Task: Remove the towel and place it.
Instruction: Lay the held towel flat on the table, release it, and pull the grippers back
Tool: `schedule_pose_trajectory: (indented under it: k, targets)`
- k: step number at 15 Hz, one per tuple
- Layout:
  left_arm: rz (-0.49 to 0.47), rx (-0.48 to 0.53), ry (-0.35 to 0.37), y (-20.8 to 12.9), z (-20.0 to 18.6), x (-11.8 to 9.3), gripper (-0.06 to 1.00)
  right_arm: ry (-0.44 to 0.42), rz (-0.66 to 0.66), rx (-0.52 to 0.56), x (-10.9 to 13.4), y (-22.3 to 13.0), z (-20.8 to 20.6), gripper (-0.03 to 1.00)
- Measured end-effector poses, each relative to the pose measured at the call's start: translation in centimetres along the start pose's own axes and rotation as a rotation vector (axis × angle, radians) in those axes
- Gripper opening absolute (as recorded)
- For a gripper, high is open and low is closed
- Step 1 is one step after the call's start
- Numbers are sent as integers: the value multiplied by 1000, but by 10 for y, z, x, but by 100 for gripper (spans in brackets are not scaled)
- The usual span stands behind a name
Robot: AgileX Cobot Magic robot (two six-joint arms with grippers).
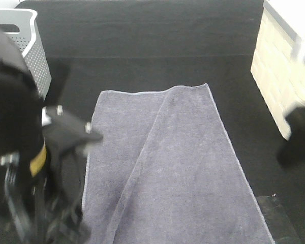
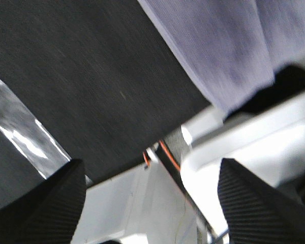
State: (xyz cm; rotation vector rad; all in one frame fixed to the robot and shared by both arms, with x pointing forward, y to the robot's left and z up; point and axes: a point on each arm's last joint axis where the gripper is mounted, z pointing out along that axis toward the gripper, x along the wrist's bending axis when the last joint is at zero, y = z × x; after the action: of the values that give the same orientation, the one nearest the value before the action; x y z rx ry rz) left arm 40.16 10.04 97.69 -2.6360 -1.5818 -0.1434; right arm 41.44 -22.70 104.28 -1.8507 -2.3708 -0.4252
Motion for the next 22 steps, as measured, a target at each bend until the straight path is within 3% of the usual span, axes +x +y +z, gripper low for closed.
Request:
schedule_pose_trajectory:
  k: [3, 6, 8, 11, 14, 17, 22]
  targets:
    - [-119, -206, -53, 40, -16, 32, 70, -2, -21, -178, 6, 34, -22, 41]
    - [-224, -401, -96, 70, -26, 73, 70, -2, -23, -193, 8, 68, -25, 45]
    - [-290, -472, -90, 88, -25, 101, 70, -3, -20, -192, 8, 94, -19, 46]
    - [-332, -481, -68, 116, -8, 126, 70, -5, -32, -191, 7, 133, -9, 46]
    - [-297, -495, -61, 160, 11, 128, 70, -13, -52, -188, 3, 180, 11, 48]
    - [-321, -498, -59, 191, 28, 138, 70, -53, -73, -169, -6, 216, 39, 51]
    - [-343, -489, -70, 208, 43, 143, 70, -111, -108, -197, -23, 269, 94, 51]
